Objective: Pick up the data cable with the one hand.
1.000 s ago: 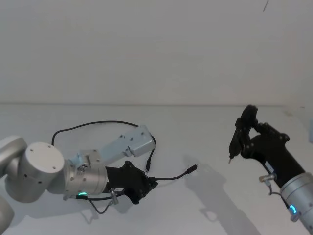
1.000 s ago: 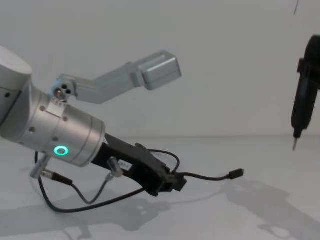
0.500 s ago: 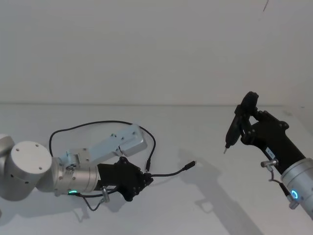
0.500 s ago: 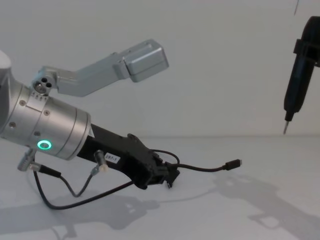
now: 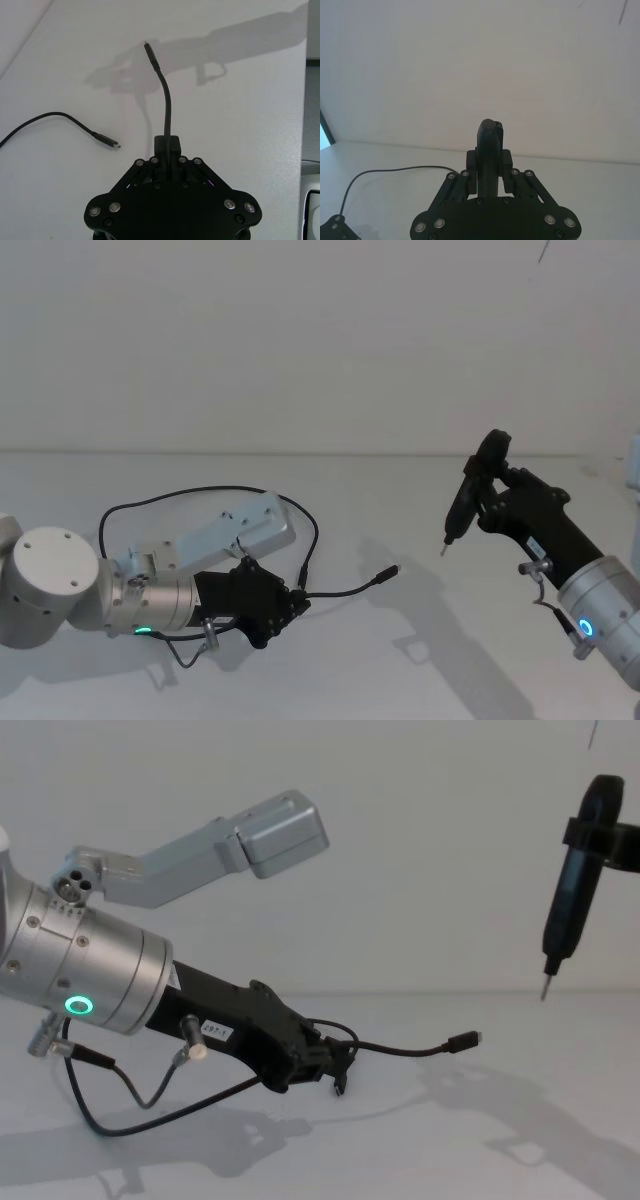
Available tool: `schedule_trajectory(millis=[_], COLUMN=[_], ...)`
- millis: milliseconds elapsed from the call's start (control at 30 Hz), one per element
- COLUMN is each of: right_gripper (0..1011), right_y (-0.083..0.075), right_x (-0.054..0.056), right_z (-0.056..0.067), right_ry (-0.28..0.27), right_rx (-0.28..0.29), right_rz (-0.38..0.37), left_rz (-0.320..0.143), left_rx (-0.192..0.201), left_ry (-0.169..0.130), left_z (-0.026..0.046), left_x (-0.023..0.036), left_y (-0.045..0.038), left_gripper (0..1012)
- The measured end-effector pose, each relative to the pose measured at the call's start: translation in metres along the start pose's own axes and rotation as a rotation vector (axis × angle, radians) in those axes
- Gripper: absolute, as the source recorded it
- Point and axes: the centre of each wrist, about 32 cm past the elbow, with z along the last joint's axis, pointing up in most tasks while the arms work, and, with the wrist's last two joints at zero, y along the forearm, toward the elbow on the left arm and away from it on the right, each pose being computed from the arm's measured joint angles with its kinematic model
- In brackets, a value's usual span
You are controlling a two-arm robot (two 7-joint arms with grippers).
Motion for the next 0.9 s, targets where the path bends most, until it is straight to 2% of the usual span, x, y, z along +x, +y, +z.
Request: schedule_trajectory(millis=[433,900], right_gripper=[279,279], right_y=[0.015,0.027], right_x=[-0.001,-0.001], right_z=[-0.008,-0.017], right_ry=[0.047,0.060], right_rx=[-0.007,-0.005], right_rz=[0.071,0.105], left_rz=[0.001,0.001], left_rx=[-0.004,-0.006], left_ry=[-0.007,-0.009], left_z=[-0.0004,-0.0005], left_x=[0.0003,0.0005], left_y=[0.0013,0.0018], left_gripper=[42,42])
